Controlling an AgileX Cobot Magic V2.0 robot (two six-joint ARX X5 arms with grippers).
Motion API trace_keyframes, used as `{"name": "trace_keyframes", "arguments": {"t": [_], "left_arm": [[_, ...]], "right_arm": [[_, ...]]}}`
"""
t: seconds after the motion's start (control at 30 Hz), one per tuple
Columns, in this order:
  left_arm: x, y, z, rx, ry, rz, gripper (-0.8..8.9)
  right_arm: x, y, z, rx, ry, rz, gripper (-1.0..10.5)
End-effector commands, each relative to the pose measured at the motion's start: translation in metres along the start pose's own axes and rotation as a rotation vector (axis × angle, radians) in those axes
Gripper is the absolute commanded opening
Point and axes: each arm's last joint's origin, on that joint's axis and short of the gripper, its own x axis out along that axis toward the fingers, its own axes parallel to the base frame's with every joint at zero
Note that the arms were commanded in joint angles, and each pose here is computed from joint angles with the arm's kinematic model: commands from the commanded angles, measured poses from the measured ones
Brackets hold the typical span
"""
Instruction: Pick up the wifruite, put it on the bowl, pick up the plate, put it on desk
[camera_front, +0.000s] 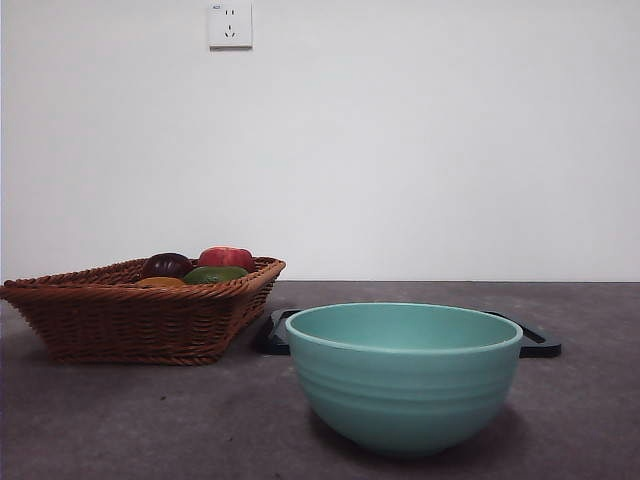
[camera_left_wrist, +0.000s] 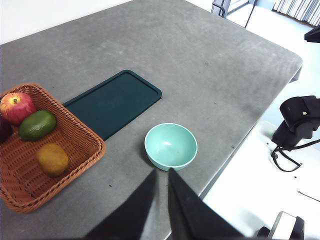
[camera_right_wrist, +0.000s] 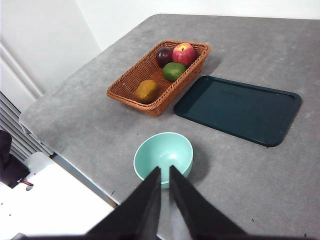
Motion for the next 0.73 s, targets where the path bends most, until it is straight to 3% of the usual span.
{"name": "trace_keyframes", "arguments": {"t": [0.03, 0.2, 0.37, 0.57, 0.73], "left_arm": [[-0.004, -0.001, 0.003, 0.011, -0.025, -0.006, 0.25], [-0.003, 0.0, 0.003, -0.006, -0.027, 0.029, 0.25], [0.005, 0.006, 0.004, -0.066, -0.045, 0.136, 0.26], [0.053, 0.046, -0.016, -0.179, -0.18, 0.35, 0.26], [0.098, 0.08, -0.073, -0.191, -0.309, 0.475, 0.26]], "right_arm": [[-0.002, 0.0, 0.002, -0.002, -0.012, 0.01, 0.2], [-0.002, 0.0, 0.002, -0.002, -0.012, 0.01, 0.2], [-0.002, 0.0, 0.002, -0.002, -0.012, 0.01, 0.2], [-0.002, 0.0, 0.002, -0.002, -0.012, 0.01, 0.2], [-0.002, 0.0, 0.002, -0.002, -0.012, 0.01, 0.2]]}}
